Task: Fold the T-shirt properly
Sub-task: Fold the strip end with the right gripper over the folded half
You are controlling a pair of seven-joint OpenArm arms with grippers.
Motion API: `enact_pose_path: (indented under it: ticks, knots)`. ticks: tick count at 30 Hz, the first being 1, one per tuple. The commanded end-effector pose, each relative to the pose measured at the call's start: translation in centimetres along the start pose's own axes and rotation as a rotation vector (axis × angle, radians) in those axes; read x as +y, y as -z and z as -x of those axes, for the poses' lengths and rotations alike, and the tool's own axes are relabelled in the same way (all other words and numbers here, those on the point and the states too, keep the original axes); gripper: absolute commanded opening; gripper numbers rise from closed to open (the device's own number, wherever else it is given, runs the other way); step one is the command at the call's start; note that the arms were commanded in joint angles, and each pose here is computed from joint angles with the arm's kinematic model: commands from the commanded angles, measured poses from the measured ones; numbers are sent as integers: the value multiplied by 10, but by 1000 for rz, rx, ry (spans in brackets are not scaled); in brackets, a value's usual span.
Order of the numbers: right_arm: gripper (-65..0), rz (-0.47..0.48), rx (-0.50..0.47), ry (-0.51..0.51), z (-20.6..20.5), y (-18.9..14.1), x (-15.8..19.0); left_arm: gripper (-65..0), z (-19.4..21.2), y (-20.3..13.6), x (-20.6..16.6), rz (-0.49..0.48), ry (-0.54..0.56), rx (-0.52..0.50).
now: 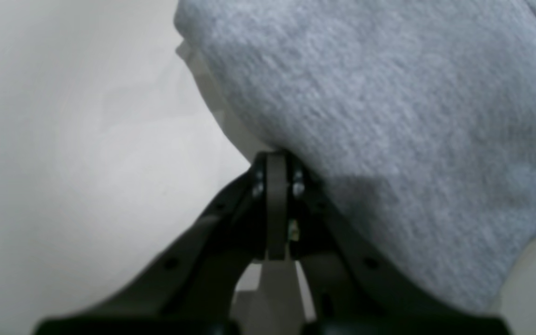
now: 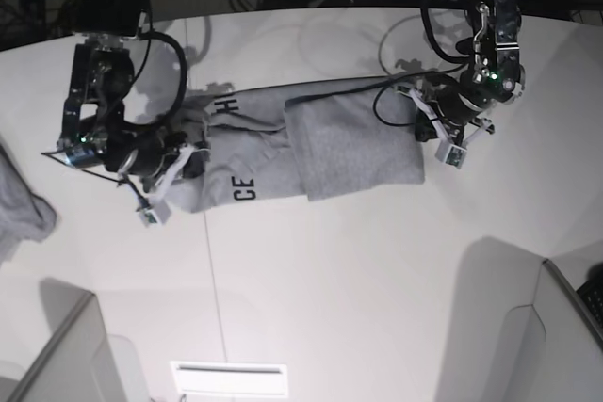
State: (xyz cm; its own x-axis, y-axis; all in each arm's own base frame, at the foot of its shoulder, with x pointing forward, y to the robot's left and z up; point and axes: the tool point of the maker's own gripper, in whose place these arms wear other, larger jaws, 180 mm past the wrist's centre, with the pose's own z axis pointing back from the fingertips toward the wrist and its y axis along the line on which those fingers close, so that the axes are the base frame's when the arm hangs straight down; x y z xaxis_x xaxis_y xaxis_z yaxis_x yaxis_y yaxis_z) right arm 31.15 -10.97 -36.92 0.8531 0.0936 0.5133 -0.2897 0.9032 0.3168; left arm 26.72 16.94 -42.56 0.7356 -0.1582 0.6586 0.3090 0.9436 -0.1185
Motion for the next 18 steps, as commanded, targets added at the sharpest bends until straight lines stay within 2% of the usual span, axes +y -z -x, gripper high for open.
enact_pose_path:
  ticks: [1, 4, 9, 18]
  knots:
    - [-650, -24, -73, -35, -23, -7, 13, -650, -12, -3, 2, -2, 18, -32]
    - [-650, -65, -87, -78, -28, -7, 42, -650, -12, -4, 6, -10, 16, -32]
    - [-650, -139, -104, -87, -29, -2, 83, -650, -8, -7, 13, -20, 39, -14]
    - [-650, -238, -125, -127, -26, -2, 136, -650, -7, -8, 15, -24, 43, -9]
